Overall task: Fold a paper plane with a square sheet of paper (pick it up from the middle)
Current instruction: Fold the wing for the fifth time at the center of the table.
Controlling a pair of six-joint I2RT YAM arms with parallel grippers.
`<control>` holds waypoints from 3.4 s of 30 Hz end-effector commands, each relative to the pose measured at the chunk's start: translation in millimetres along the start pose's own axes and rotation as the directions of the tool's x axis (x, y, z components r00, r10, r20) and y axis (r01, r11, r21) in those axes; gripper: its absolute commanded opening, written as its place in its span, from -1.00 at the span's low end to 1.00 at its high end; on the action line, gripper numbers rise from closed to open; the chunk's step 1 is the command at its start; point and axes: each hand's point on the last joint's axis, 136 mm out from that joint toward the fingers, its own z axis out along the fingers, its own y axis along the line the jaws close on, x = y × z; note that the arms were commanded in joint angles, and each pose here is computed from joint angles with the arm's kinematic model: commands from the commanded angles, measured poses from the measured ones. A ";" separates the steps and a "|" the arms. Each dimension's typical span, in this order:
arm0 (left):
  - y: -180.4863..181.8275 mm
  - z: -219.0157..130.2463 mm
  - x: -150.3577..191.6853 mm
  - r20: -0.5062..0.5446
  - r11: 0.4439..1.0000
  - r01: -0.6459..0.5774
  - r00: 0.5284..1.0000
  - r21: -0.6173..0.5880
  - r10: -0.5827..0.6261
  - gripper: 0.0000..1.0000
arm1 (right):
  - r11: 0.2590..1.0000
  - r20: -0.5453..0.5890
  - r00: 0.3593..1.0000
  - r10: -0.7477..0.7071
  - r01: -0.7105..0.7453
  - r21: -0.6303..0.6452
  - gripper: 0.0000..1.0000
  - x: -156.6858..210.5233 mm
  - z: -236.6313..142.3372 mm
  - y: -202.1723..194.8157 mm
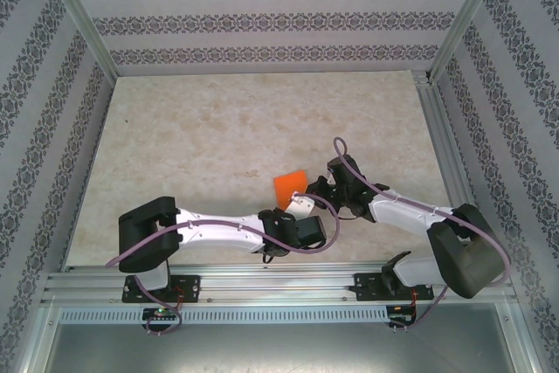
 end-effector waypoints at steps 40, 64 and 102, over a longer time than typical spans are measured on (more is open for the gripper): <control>-7.7 22.3 -15.9 -0.016 0.981 0.174 0.985 0.085 -0.173 -1.00 | 0.999 0.048 0.998 -0.045 0.043 0.026 -0.38 -15.5 -22.4 -2.9; 4.6 30.9 -12.1 -0.087 0.775 0.510 0.851 0.374 -0.518 -1.00 | 0.991 -0.046 0.990 -0.132 0.133 0.014 -0.35 7.0 -9.2 3.5; -9.8 19.5 -23.6 -0.037 0.841 0.314 0.942 0.440 -0.333 -0.67 | 0.966 -0.091 0.980 -0.175 0.189 0.179 -0.50 3.3 10.8 -0.5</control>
